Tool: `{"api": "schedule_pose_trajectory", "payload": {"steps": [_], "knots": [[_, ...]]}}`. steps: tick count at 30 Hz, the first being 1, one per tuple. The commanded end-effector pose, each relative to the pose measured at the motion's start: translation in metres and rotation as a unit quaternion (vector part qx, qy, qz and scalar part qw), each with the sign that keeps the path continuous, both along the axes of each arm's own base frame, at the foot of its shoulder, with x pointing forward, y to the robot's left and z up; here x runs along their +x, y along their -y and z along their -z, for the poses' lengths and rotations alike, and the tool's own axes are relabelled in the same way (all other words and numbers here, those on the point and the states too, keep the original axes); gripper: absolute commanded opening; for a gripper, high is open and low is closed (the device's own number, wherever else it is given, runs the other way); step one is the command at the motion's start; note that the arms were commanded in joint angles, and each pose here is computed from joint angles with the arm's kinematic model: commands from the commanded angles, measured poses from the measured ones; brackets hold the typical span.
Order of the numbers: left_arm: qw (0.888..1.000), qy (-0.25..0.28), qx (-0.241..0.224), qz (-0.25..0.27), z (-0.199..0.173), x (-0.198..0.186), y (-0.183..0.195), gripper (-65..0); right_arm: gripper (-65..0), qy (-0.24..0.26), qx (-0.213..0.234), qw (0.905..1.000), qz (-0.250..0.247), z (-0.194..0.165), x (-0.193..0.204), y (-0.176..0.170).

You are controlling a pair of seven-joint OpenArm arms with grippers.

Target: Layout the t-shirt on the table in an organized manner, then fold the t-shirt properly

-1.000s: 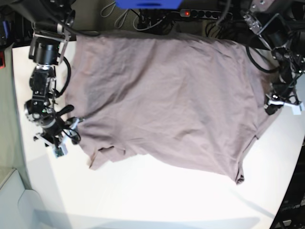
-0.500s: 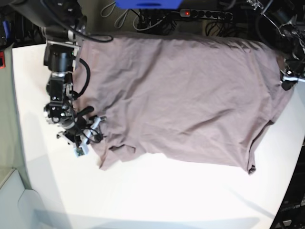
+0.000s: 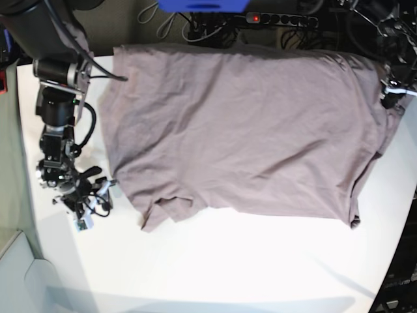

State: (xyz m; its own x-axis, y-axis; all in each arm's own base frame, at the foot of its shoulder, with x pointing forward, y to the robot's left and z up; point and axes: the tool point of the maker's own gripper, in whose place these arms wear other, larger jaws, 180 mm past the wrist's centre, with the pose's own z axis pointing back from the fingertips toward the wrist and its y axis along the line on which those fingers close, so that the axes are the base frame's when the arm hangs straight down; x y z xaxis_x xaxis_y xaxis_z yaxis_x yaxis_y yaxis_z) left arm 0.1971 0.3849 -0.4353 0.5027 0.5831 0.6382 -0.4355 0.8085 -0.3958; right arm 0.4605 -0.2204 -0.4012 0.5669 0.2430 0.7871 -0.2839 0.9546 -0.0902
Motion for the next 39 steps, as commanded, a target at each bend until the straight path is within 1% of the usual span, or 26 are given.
{"api": "schedule_pose_trajectory", "payload": {"steps": [1, 3, 5, 8, 10, 12, 14, 15, 18, 21, 23, 25, 27, 29, 31, 32, 33, 36, 39], "knots": [[0.998, -0.049, 0.016, 0.020, 0.003, -0.013, -0.001, -60.0, -37.4, 0.049, 0.003, 0.9988, 0.002, -0.036, 0.025, 0.003], [0.998, -0.042, 0.042, 0.027, -0.014, -0.008, -0.003, -60.0, -37.4, 0.073, -0.012, 0.9973, 0.003, -0.057, 0.030, 0.007], [0.997, -0.034, 0.070, 0.015, -0.035, -0.011, -0.014, -60.0, -37.4, 0.082, -0.036, 0.9960, -0.001, -0.068, 0.022, 0.009], [0.994, -0.022, 0.108, 0.003, -0.063, -0.011, -0.027, -60.0, -37.4, 0.116, -0.044, 0.9921, -0.017, -0.089, 0.013, -0.019], [0.991, -0.008, 0.133, 0.005, -0.082, -0.003, -0.030, -60.0, -37.7, 0.136, -0.046, 0.9894, -0.022, -0.100, 0.004, -0.033], [0.990, 0.003, 0.143, 0.003, -0.091, 0.004, -0.032, -60.0, -40.3, 0.145, -0.036, 0.9883, -0.033, -0.103, -0.004, -0.058], [0.990, 0.018, 0.140, 0.000, -0.095, 0.015, -0.032, -60.0, -46.3, 0.130, -0.030, 0.9899, -0.047, -0.095, -0.012, -0.079], [0.991, 0.024, 0.134, 0.000, -0.095, 0.021, -0.031, -60.0, -50.4, 0.119, -0.028, 0.9910, -0.055, -0.087, -0.017, -0.088], [0.995, 0.029, 0.094, -0.007, -0.076, 0.032, -0.029, -60.0, -64.4, 0.088, -0.018, 0.9920, -0.089, -0.063, -0.028, -0.121], [0.997, 0.020, 0.075, -0.016, -0.054, 0.036, -0.031, -60.0, -65.0, 0.043, -0.012, 0.9917, -0.120, -0.031, -0.037, -0.144], [0.998, 0.004, 0.065, -0.014, -0.034, 0.037, -0.028, -60.0, -65.0, 0.023, -0.010, 0.9908, -0.133, -0.018, -0.036, -0.153], [0.999, -0.002, 0.052, -0.017, -0.017, 0.035, -0.024, -60.0, -65.0, -0.004, -0.006, 0.9911, -0.133, -0.002, -0.035, -0.152], [0.999, -0.003, 0.044, -0.021, -0.008, 0.034, -0.021, -60.0, -65.0, -0.021, -0.008, 0.9911, -0.131, 0.005, -0.028, -0.147], [0.999, -0.006, 0.040, -0.023, -0.005, 0.031, -0.024, -60.0, -65.0, -0.046, -0.015, 0.9918, -0.118, 0.018, -0.023, -0.129], [0.999, -0.020, 0.033, -0.020, 0.001, 0.024, -0.021, -60.0, -65.0, -0.060, -0.032, 0.9948, -0.076, 0.026, -0.014, -0.097], [0.999, -0.031, 0.028, -0.017, 0.004, 0.019, -0.019, -60.0, -65.0, -0.057, -0.038, 0.9961, -0.055, 0.026, -0.007, -0.080], [0.999, -0.042, 0.024, -0.012, 0.006, 0.015, -0.017, -60.0, -65.0, -0.051, -0.040, 0.9970, -0.043, 0.024, -0.001, -0.069], [0.998, -0.061, 0.010, -0.003, 0.014, 0.010, -0.004, -60.0, -65.0, -0.048, -0.045, 0.9974, -0.029, 0.021, 0.009, -0.042], [0.997, -0.073, 0.012, -0.004, 0.021, -0.006, 0.000, -60.0, -65.0, -0.052, -0.052, 0.9972, -0.017, 0.017, 0.014, -0.023]]}}
